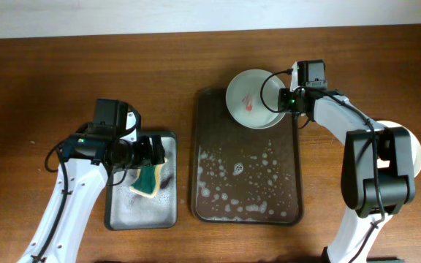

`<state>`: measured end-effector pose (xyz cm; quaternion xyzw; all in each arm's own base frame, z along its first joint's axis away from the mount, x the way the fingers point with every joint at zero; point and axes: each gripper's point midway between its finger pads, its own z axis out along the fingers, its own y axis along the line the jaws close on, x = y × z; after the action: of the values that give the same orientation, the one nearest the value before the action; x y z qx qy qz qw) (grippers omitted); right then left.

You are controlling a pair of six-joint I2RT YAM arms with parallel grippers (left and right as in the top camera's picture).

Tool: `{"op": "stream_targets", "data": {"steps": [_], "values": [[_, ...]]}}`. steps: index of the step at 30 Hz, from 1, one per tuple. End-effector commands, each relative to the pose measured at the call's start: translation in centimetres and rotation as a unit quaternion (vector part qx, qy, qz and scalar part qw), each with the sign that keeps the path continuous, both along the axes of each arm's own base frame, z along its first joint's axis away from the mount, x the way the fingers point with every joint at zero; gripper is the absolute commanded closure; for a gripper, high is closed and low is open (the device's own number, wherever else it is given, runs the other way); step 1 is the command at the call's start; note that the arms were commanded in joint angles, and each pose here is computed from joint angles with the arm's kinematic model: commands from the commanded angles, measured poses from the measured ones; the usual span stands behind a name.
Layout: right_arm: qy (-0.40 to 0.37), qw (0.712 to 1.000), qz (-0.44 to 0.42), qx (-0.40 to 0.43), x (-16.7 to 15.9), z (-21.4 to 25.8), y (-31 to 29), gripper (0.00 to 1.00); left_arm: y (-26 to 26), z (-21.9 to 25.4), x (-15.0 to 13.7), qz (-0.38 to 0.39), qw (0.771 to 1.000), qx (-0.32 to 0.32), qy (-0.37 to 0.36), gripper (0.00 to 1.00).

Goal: Clean dirty plates on tray and stack at the side
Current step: 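Grasp the last plate and drag it to the tray center, then grasp the sponge with the left gripper and lift it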

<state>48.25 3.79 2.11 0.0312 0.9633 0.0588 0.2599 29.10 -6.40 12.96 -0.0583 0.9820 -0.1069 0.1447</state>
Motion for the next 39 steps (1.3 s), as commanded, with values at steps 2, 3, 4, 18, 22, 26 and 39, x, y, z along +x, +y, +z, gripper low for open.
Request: {"op": "stream_targets", "data": {"steps": [2, 3, 4, 18, 22, 26, 39], "values": [[-0.030, 1.000, -0.006, 0.008, -1.8, 7.2, 0.0, 0.96, -0.1, 0.8, 0.3, -0.004, 1.000, -0.005, -0.012, 0.01], [-0.036, 0.999, -0.004, 0.009, -2.8, 9.3, 0.1, 0.96, -0.1, 0.8, 0.3, -0.004, 1.000, -0.005, -0.012, 0.01], [-0.036, 0.999, -0.002, 0.011, -4.5, 11.5, 0.2, 0.96, -0.1, 0.8, 0.3, -0.004, 1.000, -0.005, -0.012, 0.01], [0.206, 0.965, -0.100, 0.127, -19.5, 2.4, 4.6, 0.78, -0.1, 0.8, 0.3, -0.004, 1.000, -0.005, -0.012, 0.01], [0.146, 0.983, 0.018, 0.114, -18.9, 6.1, 5.5, 0.37, -0.1, 0.8, 0.3, -0.004, 1.000, -0.005, -0.012, 0.01], [0.013, 0.992, 0.097, 0.073, -17.9, 14.2, 5.1, 0.39, -0.4, 0.8, 0.3, -0.006, 1.000, -0.014, -0.012, 0.00], [0.009, 0.992, 0.099, 0.075, -19.4, 15.4, 4.9, 0.39, 1.4, -11.9, -1.9, -0.007, 0.991, 0.119, 0.066, 0.38]]}}
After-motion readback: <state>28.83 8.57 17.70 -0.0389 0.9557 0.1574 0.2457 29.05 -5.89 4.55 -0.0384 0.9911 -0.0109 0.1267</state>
